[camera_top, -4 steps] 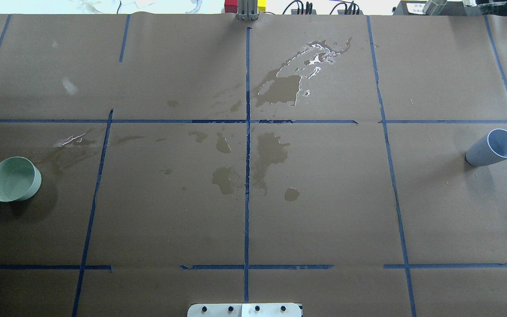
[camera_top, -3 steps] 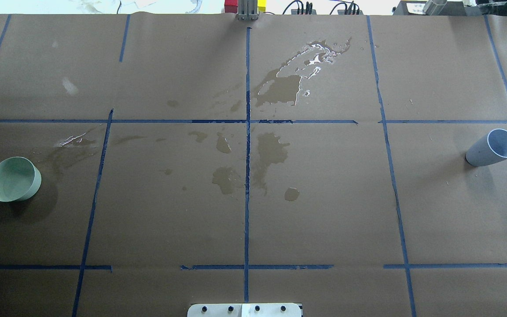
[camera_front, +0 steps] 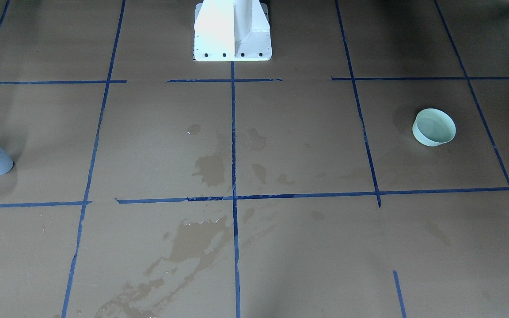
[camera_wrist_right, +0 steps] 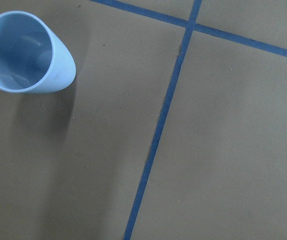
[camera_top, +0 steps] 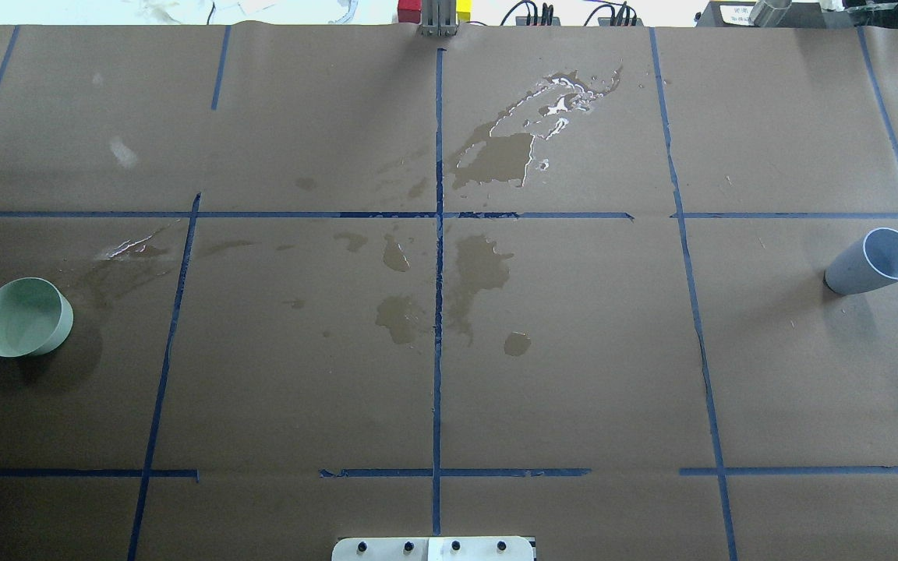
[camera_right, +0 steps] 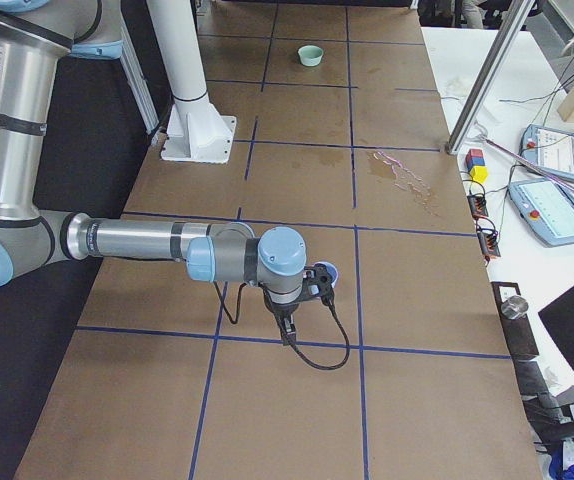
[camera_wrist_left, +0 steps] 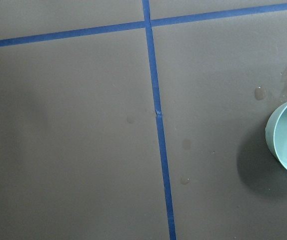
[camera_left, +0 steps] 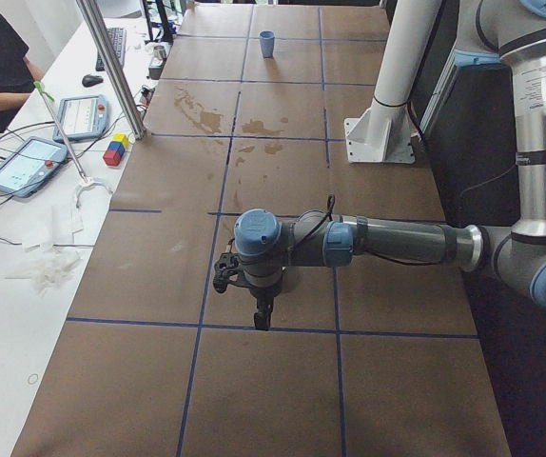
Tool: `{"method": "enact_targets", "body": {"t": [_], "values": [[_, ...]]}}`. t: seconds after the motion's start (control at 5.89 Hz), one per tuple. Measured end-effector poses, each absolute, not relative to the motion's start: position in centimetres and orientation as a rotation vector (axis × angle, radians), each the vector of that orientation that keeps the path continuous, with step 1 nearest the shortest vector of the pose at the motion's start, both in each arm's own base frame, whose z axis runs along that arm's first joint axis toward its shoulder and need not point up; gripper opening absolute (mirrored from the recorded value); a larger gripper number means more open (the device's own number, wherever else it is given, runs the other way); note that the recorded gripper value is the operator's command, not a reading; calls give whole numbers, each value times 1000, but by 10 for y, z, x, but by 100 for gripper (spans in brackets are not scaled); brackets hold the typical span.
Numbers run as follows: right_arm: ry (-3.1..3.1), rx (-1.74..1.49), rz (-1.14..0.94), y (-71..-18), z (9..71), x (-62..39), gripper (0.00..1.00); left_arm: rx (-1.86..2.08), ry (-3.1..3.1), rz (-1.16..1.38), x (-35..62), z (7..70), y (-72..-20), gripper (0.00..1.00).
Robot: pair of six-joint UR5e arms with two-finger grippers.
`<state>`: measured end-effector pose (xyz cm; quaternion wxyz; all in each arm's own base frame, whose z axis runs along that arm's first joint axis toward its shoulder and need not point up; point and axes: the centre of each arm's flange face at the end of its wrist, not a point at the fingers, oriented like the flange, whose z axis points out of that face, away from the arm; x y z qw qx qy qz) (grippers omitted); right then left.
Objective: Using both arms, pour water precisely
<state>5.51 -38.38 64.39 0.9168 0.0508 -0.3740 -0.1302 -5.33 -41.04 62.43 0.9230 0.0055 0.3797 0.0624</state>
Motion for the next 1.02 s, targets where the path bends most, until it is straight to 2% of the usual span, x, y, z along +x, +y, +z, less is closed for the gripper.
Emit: {"method": "enact_targets", "body": {"t": [1.02], "values": [[-791,101,-269,-372,652,53,100,11,820,135,-49,623,-407,100]]}}
